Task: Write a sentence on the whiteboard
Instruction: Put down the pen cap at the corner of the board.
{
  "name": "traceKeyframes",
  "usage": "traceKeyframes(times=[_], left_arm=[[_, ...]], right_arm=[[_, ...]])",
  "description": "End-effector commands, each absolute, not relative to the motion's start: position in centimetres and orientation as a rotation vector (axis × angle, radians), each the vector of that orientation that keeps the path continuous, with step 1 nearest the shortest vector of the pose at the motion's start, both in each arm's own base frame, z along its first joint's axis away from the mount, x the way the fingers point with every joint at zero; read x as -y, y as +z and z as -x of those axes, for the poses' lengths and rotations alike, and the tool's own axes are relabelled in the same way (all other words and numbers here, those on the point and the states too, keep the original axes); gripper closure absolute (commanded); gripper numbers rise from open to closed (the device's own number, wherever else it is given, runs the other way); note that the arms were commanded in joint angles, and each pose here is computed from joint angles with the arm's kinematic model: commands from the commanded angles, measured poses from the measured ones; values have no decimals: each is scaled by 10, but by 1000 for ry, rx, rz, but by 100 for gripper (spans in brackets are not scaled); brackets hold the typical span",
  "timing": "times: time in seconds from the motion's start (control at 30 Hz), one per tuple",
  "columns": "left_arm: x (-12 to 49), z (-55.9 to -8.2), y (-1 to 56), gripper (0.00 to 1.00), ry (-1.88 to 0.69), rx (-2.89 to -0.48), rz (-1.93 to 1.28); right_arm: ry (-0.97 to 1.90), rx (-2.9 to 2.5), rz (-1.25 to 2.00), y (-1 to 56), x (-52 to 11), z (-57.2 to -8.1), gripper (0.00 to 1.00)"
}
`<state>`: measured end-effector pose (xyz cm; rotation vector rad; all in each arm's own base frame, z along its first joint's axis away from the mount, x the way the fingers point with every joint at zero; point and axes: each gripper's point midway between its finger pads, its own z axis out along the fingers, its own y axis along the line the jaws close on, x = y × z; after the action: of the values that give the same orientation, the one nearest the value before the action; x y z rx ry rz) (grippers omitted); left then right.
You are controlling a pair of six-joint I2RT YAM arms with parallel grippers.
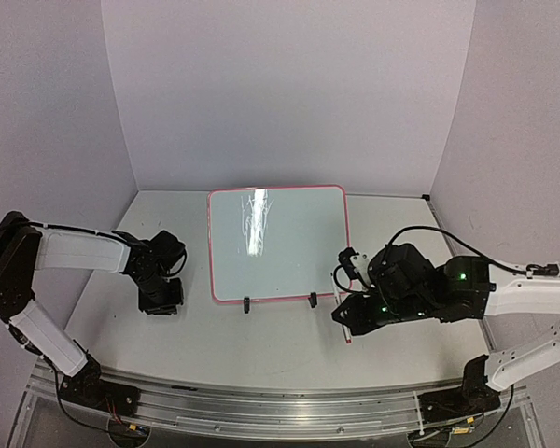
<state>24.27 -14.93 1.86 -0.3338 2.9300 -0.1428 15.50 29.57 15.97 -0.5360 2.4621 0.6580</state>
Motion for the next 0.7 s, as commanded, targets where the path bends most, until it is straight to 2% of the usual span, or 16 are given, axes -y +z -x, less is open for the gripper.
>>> traceKeyframes(times=[0.0, 0.5, 0.57, 0.67], left_arm=[[149, -247, 15, 88, -117, -2931, 332], [146, -246, 11, 80, -76, -2945, 354], [145, -249, 18, 74, -78, -2929, 355], [144, -260, 45, 59, -79, -2863, 354]], right_arm=[[656, -2476, 518, 155, -291, -153, 100], [665, -2458, 526, 159, -287, -152, 100], [664, -2452, 536, 160, -288, -152, 100], [675, -2437, 559, 165, -290, -151, 100]])
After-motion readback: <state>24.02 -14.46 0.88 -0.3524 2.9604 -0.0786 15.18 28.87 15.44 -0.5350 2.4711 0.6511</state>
